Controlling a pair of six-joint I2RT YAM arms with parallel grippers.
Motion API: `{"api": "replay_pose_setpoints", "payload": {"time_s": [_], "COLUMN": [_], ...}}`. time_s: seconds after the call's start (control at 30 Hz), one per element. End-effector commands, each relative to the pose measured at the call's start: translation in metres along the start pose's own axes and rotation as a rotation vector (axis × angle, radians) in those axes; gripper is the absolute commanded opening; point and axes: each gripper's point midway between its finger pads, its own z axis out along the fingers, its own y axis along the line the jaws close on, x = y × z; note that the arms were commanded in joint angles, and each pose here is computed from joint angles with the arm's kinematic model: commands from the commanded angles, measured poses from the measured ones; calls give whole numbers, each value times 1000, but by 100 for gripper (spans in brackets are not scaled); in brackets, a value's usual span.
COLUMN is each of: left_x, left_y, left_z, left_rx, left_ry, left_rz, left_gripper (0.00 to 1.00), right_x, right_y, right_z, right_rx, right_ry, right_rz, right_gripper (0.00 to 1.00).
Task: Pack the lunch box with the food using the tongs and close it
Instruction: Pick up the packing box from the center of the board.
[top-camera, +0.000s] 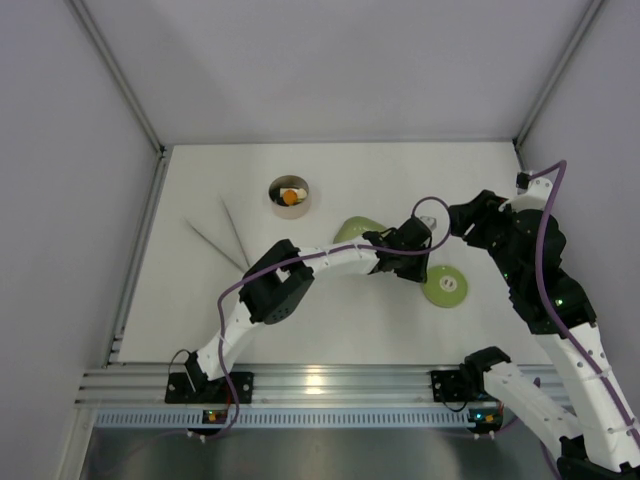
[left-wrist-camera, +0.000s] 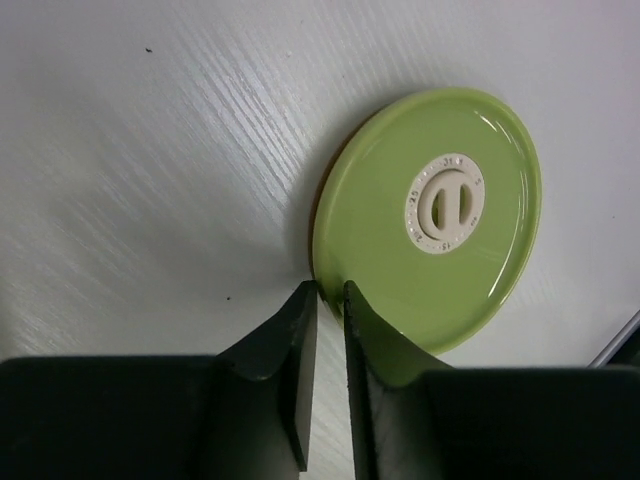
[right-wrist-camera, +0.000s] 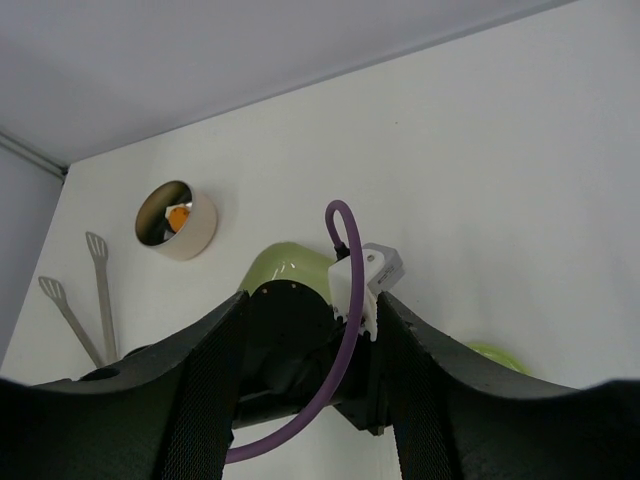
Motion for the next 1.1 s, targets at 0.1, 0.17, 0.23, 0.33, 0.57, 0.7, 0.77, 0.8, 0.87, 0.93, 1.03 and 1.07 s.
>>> {"api": "replay_pose_setpoints", "payload": {"time_s": [0.1,0.17,0.23,0.33,0.57,0.7,0.77,0.8,0.87,0.93,1.03,1.07], "left_x": [-8,-11,-13,-19,-25,-29,-33,-35,-38,-42,-46,-47], "left_y": [-3,-5,-7,-13,-22,-25,-28,-29,-33,-36,-36,-33], "left_z": [-5,-9,-12,-21,-35,-46,-53,-56,-63,-70,-80,-82], "left_rx": [-6,-2,2,13,32,32,37,41,48,53,45,35], "left_ry": [-37,-42,-48,-61,-65,-77,-86,-91,-99,-109,-125,-124], "left_rz": [25,31,36,46,54,66,70,71,74,79,84,82], "left_gripper": [13,9,6,1,0,0,0,0,0,0,0,0], "right_x": [-2,-2,-2,-3,-5,-6,-6,-7,-9,-10,-11,-12], "right_y": [2,2,3,3,5,6,7,7,8,7,8,9], "right_z": [-6,-6,-6,-5,-4,-3,-2,-2,-3,-3,-4,-3], "right_rx": [-10,-10,-13,-13,-18,-20,-20,-19,-23,-21,-24,-25], "right_ry": [-5,-5,-5,-7,-11,-11,-11,-13,-17,-21,-23,-24], "right_rz": [-18,-18,-17,-18,-13,-13,-13,-14,-12,-12,-12,-13], "right_gripper": [54,54,54,54,54,54,54,54,54,54,54,54]}}
